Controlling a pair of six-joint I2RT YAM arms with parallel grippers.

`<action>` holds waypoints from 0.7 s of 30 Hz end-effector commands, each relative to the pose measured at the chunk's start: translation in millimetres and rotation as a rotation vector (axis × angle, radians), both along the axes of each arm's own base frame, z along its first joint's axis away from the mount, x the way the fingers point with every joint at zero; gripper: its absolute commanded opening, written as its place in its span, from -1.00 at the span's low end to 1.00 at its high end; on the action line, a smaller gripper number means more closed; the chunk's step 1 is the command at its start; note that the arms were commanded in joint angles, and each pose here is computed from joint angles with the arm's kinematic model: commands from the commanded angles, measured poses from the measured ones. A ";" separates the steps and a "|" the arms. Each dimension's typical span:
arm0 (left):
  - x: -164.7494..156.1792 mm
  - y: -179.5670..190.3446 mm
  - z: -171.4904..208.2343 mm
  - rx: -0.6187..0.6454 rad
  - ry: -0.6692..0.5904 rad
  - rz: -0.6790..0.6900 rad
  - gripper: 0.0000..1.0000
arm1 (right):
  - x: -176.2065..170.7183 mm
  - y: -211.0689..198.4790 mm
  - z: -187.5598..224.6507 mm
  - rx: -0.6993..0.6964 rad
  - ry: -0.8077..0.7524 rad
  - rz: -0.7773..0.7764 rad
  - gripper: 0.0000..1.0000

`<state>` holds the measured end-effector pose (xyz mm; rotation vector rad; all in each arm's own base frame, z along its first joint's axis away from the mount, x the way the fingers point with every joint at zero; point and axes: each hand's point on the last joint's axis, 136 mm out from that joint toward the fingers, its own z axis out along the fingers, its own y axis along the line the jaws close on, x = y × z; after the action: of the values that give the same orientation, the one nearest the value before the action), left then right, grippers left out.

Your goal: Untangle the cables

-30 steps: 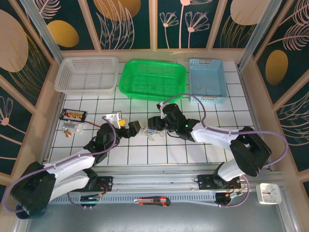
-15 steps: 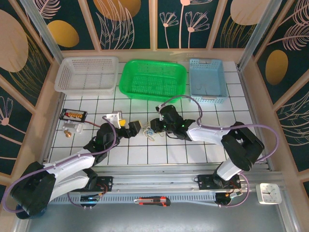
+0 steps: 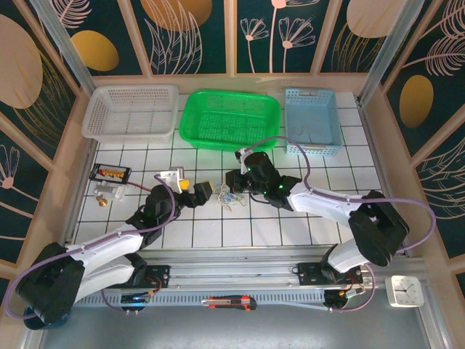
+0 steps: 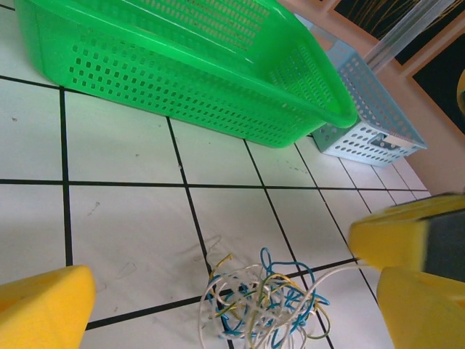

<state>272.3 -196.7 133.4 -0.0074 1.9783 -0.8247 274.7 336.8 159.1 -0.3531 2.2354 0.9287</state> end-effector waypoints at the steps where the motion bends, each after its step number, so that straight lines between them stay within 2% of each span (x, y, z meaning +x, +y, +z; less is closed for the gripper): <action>1: 3.8 -10.3 17.2 -0.023 -0.059 -0.047 0.98 | 1.4 3.2 34.1 0.041 -0.063 0.012 -1.00; 9: 4.2 -46.0 26.7 -0.033 -0.095 -0.216 0.98 | -0.2 3.7 47.9 0.065 -0.079 0.021 -1.00; 21: 19.5 -68.6 2.5 0.068 -0.137 -0.260 0.98 | -5.3 1.9 71.0 0.124 -0.092 0.022 -1.00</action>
<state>288.1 -254.3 120.3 0.2811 1.9891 -0.8800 271.6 335.3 194.8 -0.3518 2.1653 0.9757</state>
